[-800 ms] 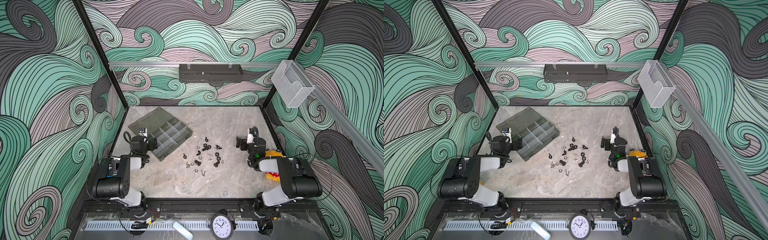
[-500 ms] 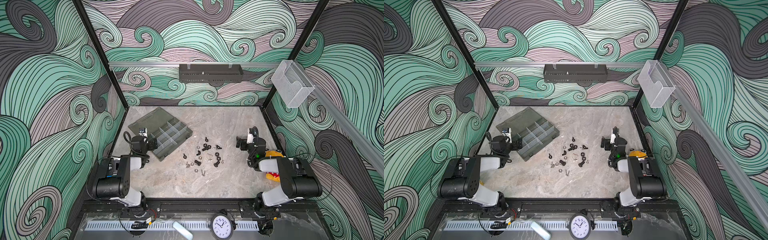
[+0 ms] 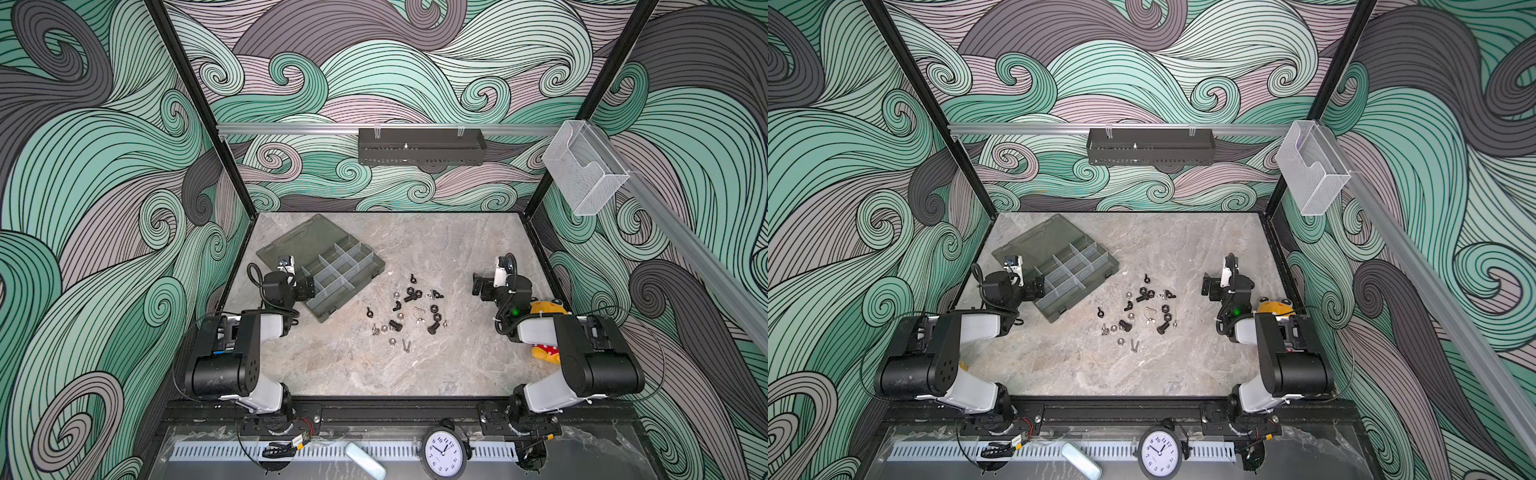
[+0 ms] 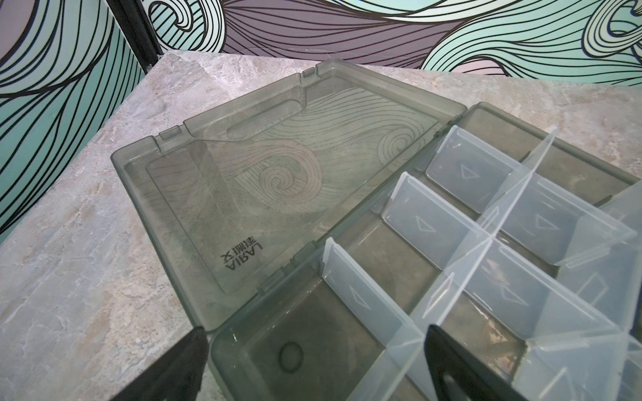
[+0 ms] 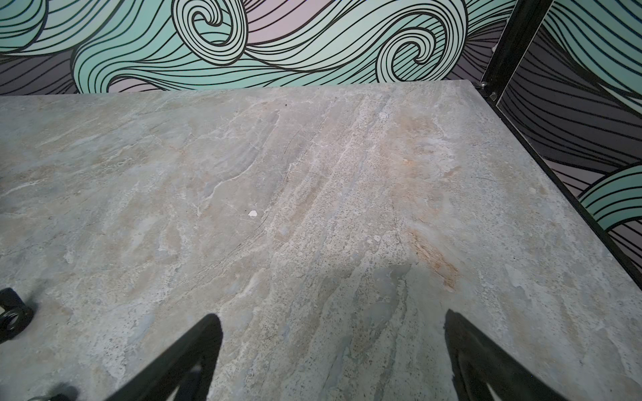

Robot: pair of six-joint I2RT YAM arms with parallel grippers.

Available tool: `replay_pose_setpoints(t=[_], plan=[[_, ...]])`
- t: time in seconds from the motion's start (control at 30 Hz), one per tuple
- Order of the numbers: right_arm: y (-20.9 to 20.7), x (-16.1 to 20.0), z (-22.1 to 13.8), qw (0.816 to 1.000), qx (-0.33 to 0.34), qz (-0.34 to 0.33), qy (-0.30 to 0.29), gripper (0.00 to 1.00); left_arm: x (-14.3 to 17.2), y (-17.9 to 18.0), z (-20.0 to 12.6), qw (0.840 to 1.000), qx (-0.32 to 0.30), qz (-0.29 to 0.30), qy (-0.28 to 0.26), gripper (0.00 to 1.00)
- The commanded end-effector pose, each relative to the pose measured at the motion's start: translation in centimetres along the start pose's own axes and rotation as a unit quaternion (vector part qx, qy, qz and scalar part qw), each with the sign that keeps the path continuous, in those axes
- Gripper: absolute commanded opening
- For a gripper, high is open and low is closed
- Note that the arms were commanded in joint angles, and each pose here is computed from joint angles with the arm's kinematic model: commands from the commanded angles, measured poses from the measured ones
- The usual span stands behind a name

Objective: Sort the screws and nuts into containers
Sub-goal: Pick up the nut at the center of the table.

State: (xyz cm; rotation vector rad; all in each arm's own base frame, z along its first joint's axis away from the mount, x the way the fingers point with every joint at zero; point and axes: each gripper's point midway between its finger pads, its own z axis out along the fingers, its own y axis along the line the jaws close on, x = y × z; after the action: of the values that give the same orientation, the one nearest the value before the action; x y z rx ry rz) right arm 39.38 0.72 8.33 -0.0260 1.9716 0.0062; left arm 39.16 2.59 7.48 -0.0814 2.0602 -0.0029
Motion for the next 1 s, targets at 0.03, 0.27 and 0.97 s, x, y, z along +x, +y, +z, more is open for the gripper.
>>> replay_pose_setpoints(t=[0.03,0.27,0.97], plan=[[-0.1,-0.9,0.3,1.000,0.003,-0.012,-0.011,0.99,-1.0,0.2,0.4,1.000,-0.003,-0.004,-0.008,0.99],[0.0,-1.2,0.0,1.000,0.002,-0.012,-0.021,0.99,-1.1,0.2,0.3,1.000,-0.003,-0.004,-0.010,0.99],[11.7,-6.6,-9.9,0.976,-0.175,0.028,0.127,0.99,-9.8,-5.2,-10.0,0.993,-0.032,-0.109,0.041,0.88]])
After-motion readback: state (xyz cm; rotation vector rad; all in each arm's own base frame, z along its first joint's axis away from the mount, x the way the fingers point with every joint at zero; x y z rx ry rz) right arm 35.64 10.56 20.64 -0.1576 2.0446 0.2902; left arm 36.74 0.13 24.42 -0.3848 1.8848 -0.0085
